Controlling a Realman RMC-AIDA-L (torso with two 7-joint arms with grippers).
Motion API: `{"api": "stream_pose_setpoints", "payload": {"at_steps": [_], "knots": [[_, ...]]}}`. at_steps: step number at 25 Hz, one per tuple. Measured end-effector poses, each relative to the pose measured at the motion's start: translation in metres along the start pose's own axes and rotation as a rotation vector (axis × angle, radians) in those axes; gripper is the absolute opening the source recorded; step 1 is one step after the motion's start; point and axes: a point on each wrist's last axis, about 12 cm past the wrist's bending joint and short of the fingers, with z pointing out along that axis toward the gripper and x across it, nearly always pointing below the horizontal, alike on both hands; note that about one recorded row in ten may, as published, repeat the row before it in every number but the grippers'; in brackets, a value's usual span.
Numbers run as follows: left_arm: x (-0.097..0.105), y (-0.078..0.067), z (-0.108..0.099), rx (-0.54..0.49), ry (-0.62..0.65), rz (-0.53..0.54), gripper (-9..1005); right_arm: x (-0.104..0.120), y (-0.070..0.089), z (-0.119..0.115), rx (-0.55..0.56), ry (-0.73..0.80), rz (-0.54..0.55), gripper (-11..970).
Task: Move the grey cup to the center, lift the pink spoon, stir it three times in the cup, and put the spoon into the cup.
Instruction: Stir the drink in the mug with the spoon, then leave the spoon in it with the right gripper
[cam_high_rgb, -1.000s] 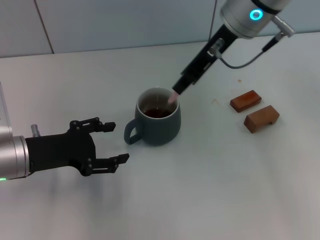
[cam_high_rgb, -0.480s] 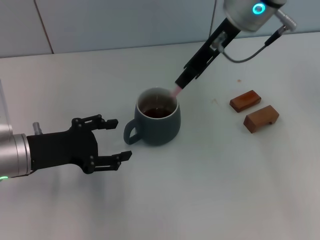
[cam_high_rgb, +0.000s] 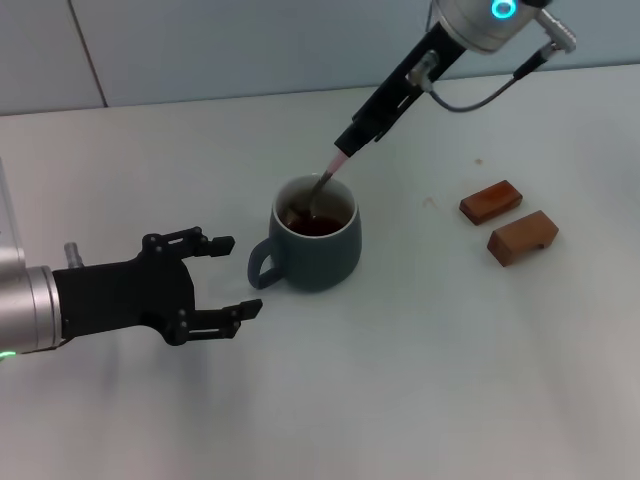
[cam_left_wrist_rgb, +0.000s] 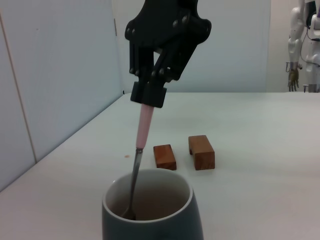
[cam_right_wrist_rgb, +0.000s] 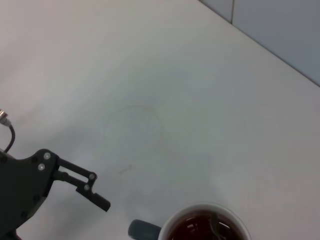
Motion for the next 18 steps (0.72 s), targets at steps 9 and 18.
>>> {"api": "stream_pose_setpoints", "payload": {"at_steps": [9, 18], "knots": [[-0.003, 0.004, -0.001, -0.027, -0.031, -0.012, 818, 0.029, 0.008, -0.012, 0.017, -0.13, -0.005, 249], [-0.001, 0.003, -0.005, -0.057, -0.06, -0.04, 818, 0.125, 0.025, -0.061, 0.005, -0.553, -0.134, 603]]}}
